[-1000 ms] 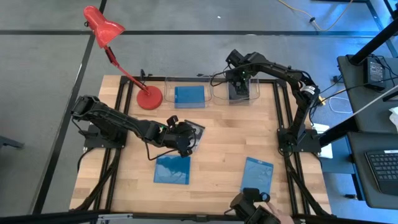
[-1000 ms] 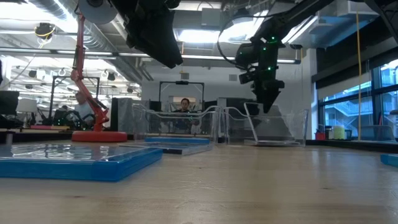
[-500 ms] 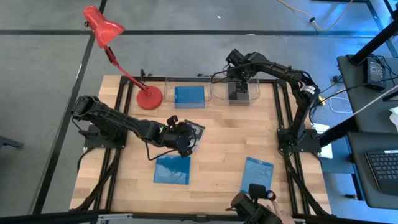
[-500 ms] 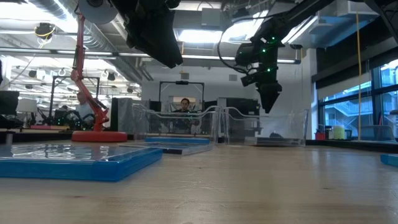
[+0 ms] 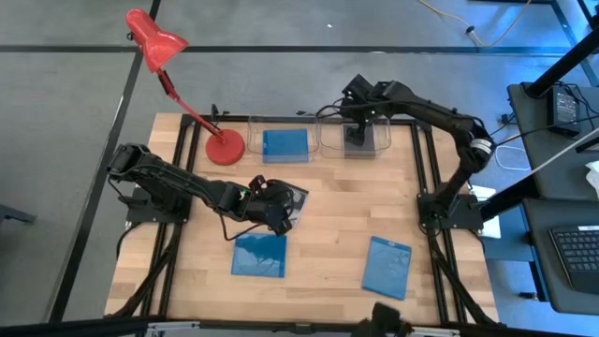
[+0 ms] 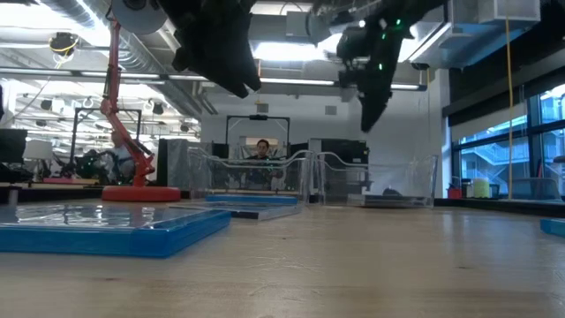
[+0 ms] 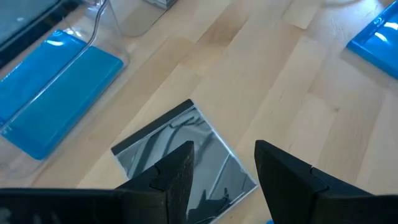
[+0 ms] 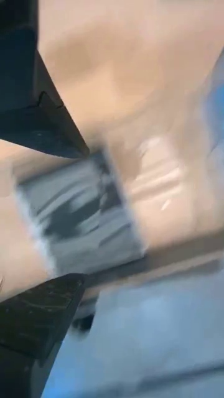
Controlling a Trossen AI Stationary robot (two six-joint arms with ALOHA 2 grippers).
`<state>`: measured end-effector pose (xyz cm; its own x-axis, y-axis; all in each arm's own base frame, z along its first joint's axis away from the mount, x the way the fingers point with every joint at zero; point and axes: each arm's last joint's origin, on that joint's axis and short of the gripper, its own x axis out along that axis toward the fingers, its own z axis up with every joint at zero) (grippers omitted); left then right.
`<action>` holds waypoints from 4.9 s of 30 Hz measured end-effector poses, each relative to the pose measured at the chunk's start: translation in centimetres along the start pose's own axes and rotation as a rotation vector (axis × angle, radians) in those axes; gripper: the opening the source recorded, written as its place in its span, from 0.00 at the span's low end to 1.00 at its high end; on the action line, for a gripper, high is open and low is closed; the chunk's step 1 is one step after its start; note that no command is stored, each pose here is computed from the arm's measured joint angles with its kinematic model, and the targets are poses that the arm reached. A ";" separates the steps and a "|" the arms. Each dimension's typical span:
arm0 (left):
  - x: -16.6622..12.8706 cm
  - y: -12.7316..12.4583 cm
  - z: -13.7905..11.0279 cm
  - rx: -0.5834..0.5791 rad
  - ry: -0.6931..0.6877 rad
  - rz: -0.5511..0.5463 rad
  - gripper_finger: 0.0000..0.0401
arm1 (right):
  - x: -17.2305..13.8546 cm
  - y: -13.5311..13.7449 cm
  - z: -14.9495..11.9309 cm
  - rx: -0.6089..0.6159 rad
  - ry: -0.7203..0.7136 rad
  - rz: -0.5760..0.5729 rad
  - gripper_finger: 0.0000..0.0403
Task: Pick & place jewel cases by type
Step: Put the left blue cd case into the left transparent bin
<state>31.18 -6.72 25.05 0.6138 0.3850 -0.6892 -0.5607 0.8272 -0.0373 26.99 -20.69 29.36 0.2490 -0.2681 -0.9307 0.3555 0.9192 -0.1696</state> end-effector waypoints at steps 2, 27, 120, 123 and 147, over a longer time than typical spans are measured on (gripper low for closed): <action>0.0 0.0 0.0 -0.008 0.000 0.000 0.42 | -1.1 1.1 0.2 0.024 -0.056 0.079 0.80; -0.9 -0.1 -2.5 0.018 0.312 -0.096 0.39 | -8.5 17.8 0.4 -0.385 -0.326 0.457 0.80; -5.4 -1.6 -21.2 -0.926 0.343 -0.119 0.65 | 9.7 38.5 -4.7 0.556 -0.146 0.803 0.80; -5.2 -1.6 -21.1 -0.922 0.347 -0.114 0.65 | 10.3 38.4 -4.7 0.609 -0.149 0.779 0.80; -3.3 -2.3 -18.7 -1.055 0.441 -0.168 0.65 | 11.2 37.5 -3.9 0.707 -0.113 0.790 0.80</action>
<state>20.04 -17.56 13.92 0.5935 -0.0456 -0.8035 -0.8036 0.0213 -0.5948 39.59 11.89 11.34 0.7066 0.2727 -0.6530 0.4898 0.4776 0.7294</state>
